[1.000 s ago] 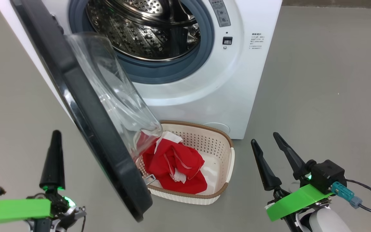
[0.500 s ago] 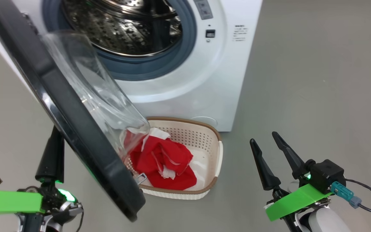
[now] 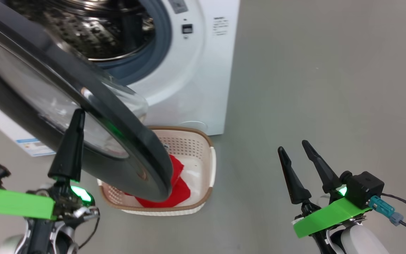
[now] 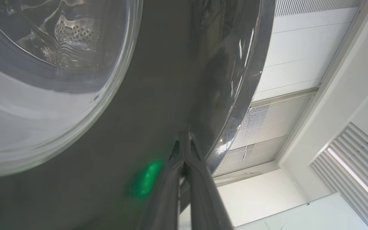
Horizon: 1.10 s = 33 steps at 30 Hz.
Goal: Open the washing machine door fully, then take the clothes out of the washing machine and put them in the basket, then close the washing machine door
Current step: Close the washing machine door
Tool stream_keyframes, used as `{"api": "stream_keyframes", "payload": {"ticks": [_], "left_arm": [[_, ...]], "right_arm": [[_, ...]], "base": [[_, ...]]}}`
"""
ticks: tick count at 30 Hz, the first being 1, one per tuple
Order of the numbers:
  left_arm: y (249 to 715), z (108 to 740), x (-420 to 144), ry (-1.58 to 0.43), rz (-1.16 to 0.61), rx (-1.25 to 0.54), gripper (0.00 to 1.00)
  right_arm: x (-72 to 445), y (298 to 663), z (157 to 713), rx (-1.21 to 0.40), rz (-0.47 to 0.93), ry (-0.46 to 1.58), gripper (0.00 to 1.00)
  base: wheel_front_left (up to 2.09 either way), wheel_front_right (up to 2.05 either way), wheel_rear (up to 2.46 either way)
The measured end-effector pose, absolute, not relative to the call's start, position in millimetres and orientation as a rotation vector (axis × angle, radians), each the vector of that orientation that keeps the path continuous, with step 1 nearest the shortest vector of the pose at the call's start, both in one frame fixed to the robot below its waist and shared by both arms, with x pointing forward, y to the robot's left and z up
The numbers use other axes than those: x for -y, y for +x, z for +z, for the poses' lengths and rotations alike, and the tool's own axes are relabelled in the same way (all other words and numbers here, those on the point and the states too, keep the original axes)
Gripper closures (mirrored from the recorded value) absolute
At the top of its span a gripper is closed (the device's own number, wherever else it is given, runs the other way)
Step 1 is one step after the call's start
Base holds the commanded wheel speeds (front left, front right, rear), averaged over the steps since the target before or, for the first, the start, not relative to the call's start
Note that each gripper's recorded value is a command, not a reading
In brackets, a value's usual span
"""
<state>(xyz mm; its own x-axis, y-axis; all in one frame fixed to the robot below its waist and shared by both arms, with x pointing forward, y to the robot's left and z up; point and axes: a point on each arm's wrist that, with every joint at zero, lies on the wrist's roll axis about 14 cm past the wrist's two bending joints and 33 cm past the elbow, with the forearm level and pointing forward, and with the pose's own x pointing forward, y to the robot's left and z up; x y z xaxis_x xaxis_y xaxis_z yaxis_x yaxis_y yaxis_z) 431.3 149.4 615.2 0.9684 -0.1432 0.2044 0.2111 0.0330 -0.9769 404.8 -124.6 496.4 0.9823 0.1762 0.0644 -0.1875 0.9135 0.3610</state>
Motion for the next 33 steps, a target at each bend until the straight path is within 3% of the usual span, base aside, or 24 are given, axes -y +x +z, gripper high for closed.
{"api": "stream_keyframes", "payload": {"ticks": [33], "left_arm": [[562.8, 612.9, -89.5, -1.531, -0.395, -0.008, 1.0]], "right_arm": [[180.9, 414.7, 472.8, -0.007, 0.025, 0.331, 0.0]], "base": [[0.0, 0.0, 0.0]]}}
